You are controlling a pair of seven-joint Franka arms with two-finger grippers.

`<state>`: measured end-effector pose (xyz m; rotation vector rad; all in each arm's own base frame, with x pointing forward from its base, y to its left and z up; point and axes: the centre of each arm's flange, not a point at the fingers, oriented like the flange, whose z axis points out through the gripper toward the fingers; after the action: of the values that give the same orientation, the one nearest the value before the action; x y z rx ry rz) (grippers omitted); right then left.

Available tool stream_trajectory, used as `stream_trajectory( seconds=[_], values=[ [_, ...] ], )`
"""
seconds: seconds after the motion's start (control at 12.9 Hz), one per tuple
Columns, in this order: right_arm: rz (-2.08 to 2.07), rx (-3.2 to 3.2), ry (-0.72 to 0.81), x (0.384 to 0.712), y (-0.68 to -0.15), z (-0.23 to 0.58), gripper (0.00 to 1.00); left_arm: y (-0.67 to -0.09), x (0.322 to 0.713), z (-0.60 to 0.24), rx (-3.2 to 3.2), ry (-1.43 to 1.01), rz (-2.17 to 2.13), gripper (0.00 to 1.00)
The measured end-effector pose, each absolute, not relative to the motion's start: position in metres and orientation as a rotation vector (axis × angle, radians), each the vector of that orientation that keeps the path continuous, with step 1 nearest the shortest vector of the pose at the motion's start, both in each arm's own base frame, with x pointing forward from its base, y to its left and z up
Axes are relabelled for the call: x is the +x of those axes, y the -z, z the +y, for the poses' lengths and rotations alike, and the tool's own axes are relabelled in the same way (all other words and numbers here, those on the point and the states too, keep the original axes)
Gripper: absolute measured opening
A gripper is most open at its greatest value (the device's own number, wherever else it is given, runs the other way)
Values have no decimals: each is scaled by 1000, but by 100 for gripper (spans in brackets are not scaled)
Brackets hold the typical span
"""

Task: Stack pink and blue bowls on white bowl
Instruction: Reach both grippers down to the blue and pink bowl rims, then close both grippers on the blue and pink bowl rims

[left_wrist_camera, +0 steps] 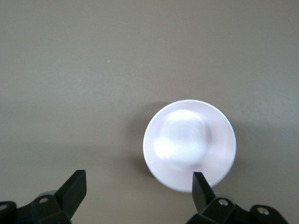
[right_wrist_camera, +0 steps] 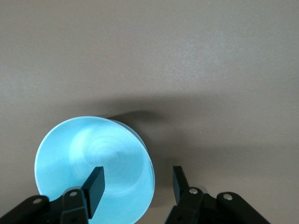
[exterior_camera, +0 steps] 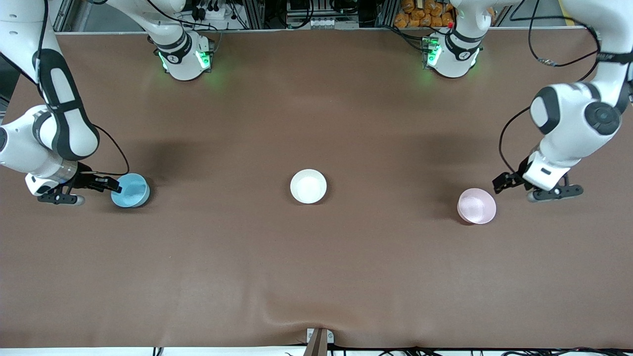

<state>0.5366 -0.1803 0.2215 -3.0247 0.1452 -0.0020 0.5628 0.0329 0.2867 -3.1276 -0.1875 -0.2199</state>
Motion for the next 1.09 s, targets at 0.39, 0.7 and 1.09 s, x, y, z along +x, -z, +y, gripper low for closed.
stream_trajectory(
  seconds=[0.39, 0.7, 1.09],
  values=[
    [130, -3019, -11, 534, -214, -183, 61, -233, 564, 33, -3135, 190, -189, 96],
    [80, -2954, 29, 526, -200, -198, 36, -214, 561, 32, -3138, 146, -190, 59],
    [71, -2942, 35, 526, -196, -198, 11, -203, 562, 32, -3141, 129, -188, 5]
  ],
)
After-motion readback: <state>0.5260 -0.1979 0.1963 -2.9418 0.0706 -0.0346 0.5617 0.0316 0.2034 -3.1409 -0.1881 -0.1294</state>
